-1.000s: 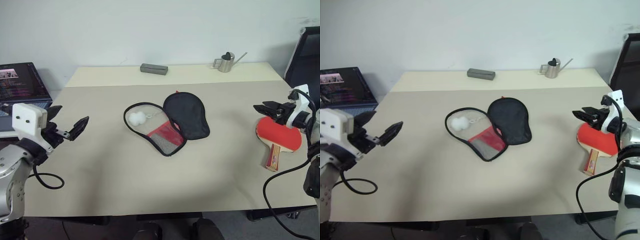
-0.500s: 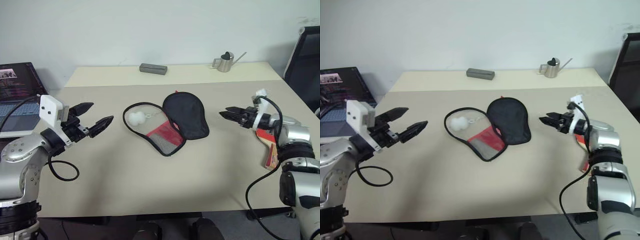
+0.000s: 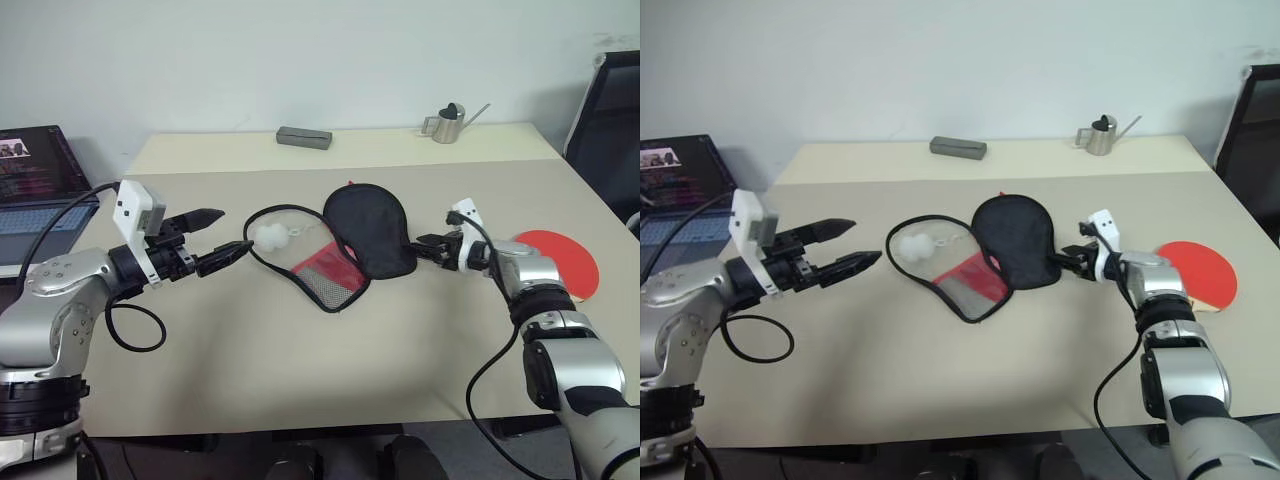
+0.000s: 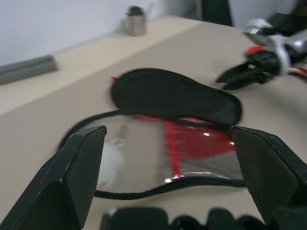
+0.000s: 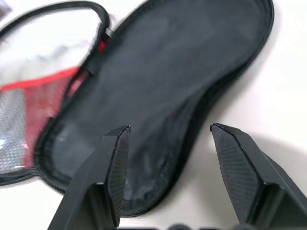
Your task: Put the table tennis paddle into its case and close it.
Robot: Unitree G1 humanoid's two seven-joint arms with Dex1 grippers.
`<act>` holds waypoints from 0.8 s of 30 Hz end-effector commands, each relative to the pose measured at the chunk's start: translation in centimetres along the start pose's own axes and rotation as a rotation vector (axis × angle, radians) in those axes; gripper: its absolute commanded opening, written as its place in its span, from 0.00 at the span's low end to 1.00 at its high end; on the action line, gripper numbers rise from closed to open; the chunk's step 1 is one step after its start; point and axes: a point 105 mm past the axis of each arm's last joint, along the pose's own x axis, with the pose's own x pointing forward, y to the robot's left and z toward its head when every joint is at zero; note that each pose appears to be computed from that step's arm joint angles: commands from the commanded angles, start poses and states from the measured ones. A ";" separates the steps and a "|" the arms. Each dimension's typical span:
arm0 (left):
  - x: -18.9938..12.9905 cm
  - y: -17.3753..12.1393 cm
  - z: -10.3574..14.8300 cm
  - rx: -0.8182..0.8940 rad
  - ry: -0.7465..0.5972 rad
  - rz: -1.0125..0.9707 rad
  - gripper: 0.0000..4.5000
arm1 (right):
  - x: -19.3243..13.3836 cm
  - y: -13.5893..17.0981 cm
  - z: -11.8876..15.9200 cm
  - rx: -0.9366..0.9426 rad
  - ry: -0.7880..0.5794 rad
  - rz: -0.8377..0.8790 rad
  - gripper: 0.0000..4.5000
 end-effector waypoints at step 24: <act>-1.2 0.8 2.0 0.115 0.049 -0.086 1.00 | 1.0 -0.1 1.4 -0.124 0.077 -0.069 0.04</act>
